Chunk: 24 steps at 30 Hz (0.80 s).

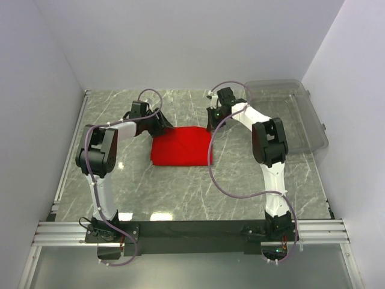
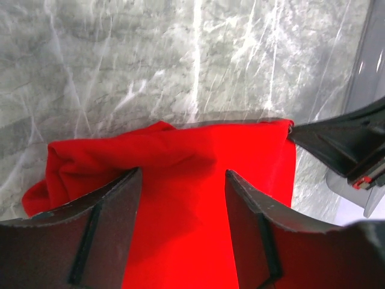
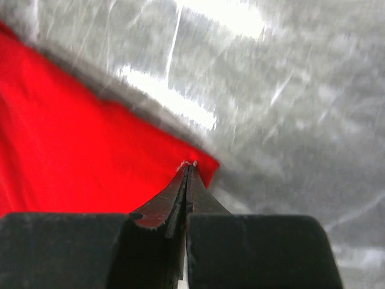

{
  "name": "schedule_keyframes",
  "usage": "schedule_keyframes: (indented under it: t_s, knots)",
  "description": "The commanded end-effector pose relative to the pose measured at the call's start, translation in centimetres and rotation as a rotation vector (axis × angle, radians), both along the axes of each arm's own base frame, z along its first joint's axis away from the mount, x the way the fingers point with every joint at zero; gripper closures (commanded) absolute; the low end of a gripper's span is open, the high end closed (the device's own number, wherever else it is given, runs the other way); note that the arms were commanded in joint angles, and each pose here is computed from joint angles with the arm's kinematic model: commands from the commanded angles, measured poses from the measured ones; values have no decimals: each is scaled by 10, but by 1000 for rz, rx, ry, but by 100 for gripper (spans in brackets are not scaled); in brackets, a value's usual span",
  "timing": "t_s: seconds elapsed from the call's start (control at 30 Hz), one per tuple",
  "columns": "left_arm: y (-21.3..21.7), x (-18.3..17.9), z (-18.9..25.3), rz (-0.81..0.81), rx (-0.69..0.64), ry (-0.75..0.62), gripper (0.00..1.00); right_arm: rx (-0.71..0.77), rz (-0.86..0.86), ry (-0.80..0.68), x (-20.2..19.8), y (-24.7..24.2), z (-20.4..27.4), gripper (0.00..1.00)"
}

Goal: Fold and stack the t-shirts
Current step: Fold the tshirt

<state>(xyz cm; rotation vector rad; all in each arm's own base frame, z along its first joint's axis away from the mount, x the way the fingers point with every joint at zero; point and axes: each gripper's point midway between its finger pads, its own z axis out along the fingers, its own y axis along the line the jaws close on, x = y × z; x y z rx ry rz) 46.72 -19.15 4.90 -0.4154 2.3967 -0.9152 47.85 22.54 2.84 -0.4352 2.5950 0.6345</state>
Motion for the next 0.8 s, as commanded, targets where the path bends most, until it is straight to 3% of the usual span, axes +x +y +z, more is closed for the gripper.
schedule_keyframes:
  t_s: [0.0,0.13,0.27,0.33,0.57,0.77]
  knots:
    - [3,13,52,-13,2,-168,36,45,14,-158,11,-4,59,100]
    - [10,14,107,-33,51,-315,33,95,195,-302,-9,0,120,100]
    - [23,-13,144,-26,101,-366,28,110,373,-344,-48,-2,137,86]
    - [28,-31,133,-25,121,-317,25,104,433,-366,-66,-6,143,76]
    - [42,-102,56,-35,159,-65,24,89,504,-343,-123,-22,123,62]
    - [53,-113,20,-9,212,-3,21,102,506,-341,-146,-27,121,57]
